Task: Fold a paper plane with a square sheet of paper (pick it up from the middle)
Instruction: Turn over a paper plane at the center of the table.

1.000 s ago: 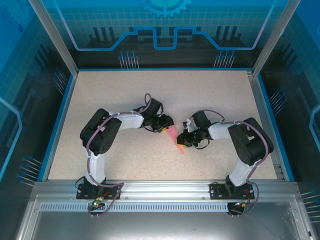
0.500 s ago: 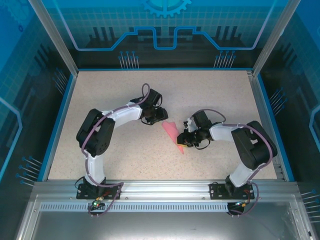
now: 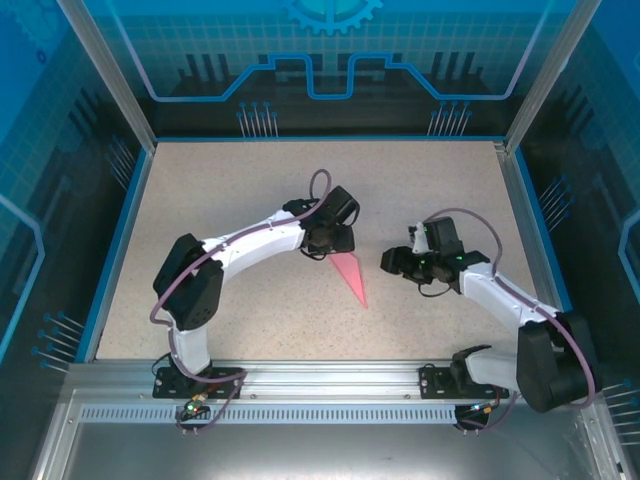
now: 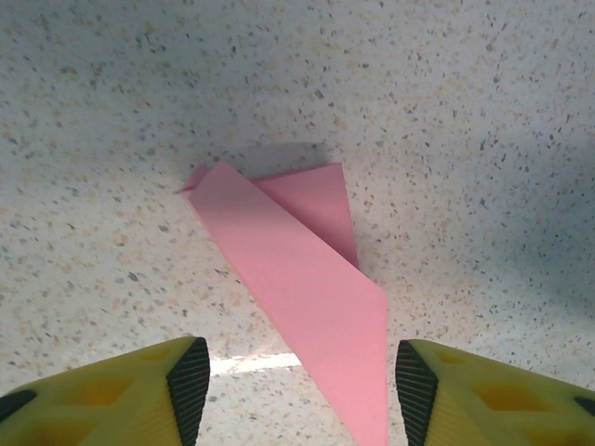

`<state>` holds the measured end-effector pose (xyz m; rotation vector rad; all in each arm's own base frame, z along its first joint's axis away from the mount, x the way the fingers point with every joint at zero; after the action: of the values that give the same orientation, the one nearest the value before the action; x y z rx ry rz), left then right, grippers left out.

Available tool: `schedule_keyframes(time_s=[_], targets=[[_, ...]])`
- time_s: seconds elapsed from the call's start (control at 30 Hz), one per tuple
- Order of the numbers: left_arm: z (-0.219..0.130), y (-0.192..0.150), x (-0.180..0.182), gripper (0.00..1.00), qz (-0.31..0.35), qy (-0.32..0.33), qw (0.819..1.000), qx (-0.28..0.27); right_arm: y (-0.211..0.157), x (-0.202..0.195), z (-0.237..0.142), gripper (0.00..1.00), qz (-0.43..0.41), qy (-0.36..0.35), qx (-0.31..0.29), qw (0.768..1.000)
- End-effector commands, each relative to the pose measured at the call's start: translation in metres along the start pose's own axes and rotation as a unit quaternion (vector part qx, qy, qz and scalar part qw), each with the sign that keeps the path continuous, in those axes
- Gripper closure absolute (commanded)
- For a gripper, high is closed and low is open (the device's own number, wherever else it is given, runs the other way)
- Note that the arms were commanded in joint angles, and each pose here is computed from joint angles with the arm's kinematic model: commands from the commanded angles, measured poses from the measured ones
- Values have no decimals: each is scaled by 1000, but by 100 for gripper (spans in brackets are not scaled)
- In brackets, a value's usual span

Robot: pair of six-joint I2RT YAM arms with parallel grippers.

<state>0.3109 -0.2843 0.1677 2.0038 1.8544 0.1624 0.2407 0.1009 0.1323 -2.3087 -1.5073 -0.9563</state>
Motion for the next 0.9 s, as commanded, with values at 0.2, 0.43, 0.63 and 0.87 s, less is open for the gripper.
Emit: schedule_keyframes(time_s=[0.2,0.43,0.63,0.87], targets=[[23,-15,-25,36,-6,48,997,53,-6,-24,-1,34,33,-26,11,999],[40,-23,-39,36,10,96,991,87,-9,-28,4,33,41,-26,21,999],[49,-28,-43,36,25,115,988,101,-11,-31,6,34,45,-27,26,998],[57,-32,-42,36,44,143,982,119,-11,-30,8,34,47,-23,31,998]])
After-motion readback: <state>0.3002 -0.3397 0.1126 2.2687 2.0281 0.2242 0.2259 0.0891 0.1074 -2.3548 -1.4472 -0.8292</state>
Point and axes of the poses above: each hand's point on the last joint's axis, 136 mm out from that joint toward the fingers, its own z axis out along the fingers, its own x axis along the line the jaws close on, y = z × x, the point moved 7 cm from there along -z, back along the fingers, and after that the axes turned 12 degrees about z, right-handed, at the moved point
